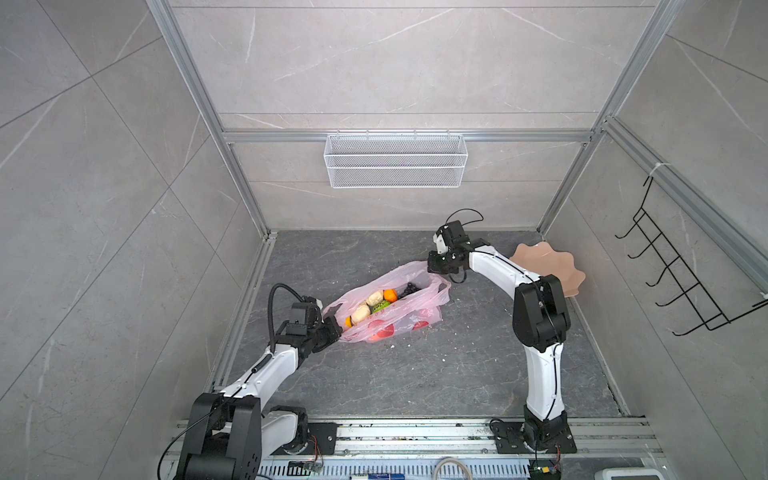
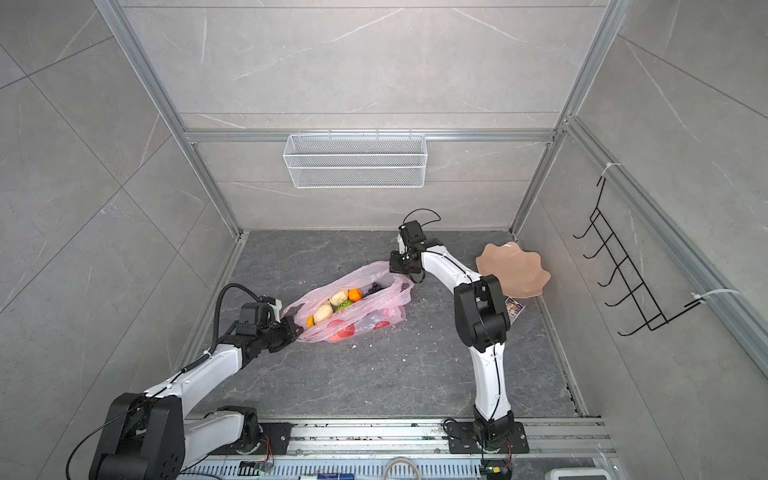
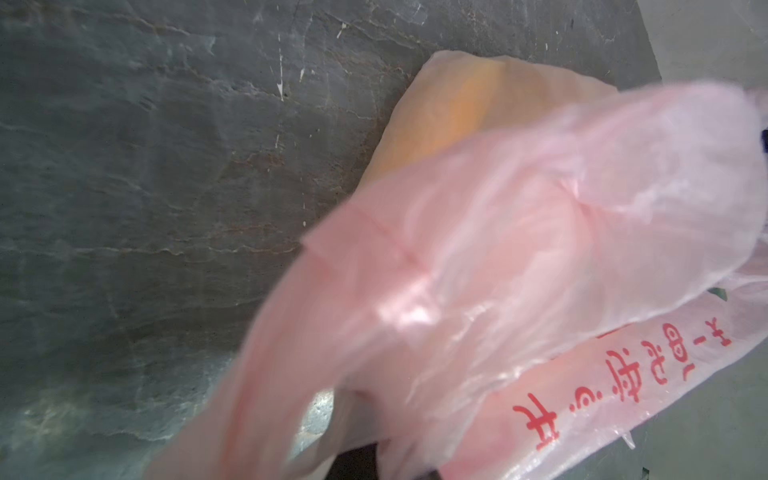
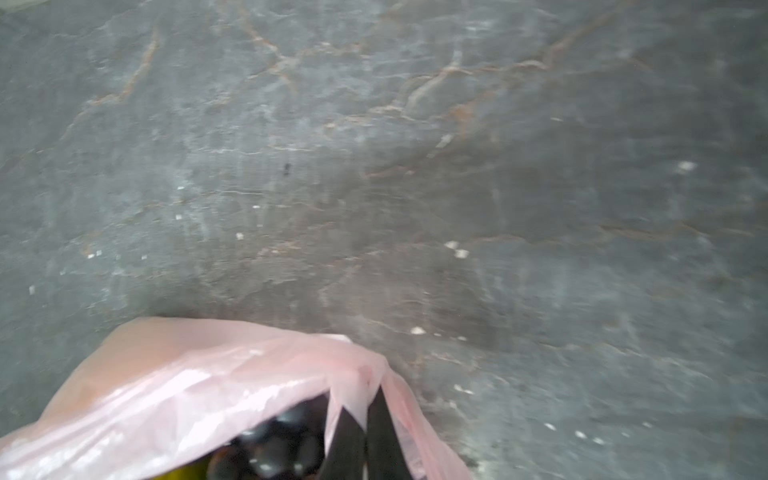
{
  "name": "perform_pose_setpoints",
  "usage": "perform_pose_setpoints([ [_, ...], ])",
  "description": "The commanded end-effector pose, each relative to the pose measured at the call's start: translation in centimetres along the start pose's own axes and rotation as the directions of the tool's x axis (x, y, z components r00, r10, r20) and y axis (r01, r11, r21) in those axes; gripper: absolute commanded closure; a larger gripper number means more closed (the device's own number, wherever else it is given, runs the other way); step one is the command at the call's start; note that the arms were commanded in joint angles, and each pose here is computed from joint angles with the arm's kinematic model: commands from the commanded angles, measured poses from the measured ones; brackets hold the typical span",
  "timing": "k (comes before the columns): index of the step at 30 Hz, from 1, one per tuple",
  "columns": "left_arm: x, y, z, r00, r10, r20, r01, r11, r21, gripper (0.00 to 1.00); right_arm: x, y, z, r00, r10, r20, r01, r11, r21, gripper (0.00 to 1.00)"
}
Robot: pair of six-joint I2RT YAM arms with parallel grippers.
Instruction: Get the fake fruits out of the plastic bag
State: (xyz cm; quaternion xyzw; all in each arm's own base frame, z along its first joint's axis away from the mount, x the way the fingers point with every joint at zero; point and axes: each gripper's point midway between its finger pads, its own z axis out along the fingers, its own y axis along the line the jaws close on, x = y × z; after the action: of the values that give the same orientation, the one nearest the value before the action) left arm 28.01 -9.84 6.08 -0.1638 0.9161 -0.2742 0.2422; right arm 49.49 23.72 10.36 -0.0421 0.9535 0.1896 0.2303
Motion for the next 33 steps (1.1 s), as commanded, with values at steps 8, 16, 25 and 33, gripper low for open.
perform_pose_setpoints([
  [8,-0.8,-4.2,-0.1,0.984,0.176,0.026,-0.176,0.984,-0.003,1.00,0.6,1.3,-5.6,0.995,-0.101,0.018,0.095,0.972,0.214,0.35],
  [16,-0.1,-4.9,-0.1,0.974,0.226,0.027,-0.225,0.974,-0.039,1.00,4.8,-0.4,-9.9,0.992,-0.076,0.102,0.021,0.889,0.457,0.19],
  [25,0.4,-4.8,0.3,0.978,0.208,0.020,-0.207,0.978,-0.036,1.00,9.0,2.6,-6.8,0.997,-0.002,0.077,-0.027,0.931,0.365,0.25],
  [33,0.3,-2.2,0.2,0.994,0.092,0.055,-0.087,0.992,-0.090,1.00,9.9,1.9,-8.3,0.985,0.051,0.167,-0.087,0.972,0.217,0.73],
])
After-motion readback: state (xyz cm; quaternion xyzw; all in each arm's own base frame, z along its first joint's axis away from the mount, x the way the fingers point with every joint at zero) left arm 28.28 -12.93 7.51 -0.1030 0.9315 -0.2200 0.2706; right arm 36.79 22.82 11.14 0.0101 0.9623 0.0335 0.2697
